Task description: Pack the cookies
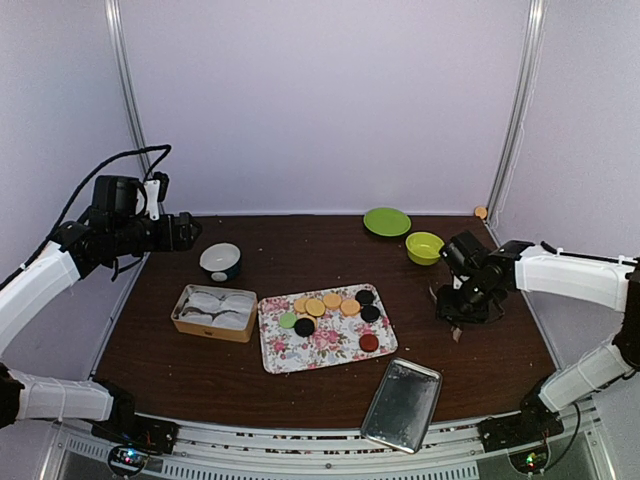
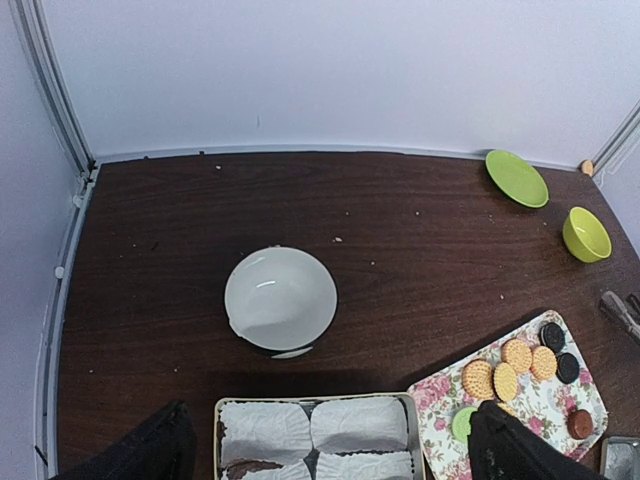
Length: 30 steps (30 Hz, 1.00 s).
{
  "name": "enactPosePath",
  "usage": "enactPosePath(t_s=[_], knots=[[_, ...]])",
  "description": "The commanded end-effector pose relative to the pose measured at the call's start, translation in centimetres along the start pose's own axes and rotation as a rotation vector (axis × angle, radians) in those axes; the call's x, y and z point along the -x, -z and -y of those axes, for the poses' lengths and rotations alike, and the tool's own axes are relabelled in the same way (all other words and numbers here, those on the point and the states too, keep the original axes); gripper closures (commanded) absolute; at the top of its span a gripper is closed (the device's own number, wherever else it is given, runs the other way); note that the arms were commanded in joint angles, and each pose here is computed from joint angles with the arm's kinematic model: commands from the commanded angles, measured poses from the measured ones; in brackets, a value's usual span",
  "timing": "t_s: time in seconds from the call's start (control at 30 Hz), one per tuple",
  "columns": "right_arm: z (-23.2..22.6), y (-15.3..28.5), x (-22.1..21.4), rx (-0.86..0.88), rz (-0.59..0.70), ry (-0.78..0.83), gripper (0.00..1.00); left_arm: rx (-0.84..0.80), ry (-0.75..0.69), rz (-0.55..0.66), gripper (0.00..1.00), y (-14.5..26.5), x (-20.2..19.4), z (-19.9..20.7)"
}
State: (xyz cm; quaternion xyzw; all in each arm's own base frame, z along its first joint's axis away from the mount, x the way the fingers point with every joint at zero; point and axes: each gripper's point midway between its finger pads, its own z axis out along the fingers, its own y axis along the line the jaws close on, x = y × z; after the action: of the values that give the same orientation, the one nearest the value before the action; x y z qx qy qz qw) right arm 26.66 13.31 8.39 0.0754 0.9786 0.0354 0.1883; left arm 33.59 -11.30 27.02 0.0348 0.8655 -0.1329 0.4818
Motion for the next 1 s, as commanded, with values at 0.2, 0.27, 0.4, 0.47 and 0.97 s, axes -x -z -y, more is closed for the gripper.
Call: enactPosePath(t_s=[0.2,0.27,0.4,0.47,0.97], knots=[[-3.2,8.9,3.3,0.233,0.252,0.059,0.43,0.018,0.01,0.046,0.03,0.5,1.6,-0.2],[-4.4,10.8,3.4,0.307,0.301,0.096,0.43,0.028,0.009,0.05,0.03,0.6,1.6,-0.4],[-6.7,14.2,3.7,0.417,0.398,0.189,0.44,0.05,0.009,0.059,0.03,0.7,1.6,-0.8],[-7.6,15.5,3.6,0.439,0.423,0.233,0.45,0.061,0.009,0.064,0.03,0.8,1.6,-1.0],[-15.4,15.0,-0.4,0.607,0.394,0.389,0.44,0.214,0.13,-0.151,0.04,-3.1,-3.2,-4.9]])
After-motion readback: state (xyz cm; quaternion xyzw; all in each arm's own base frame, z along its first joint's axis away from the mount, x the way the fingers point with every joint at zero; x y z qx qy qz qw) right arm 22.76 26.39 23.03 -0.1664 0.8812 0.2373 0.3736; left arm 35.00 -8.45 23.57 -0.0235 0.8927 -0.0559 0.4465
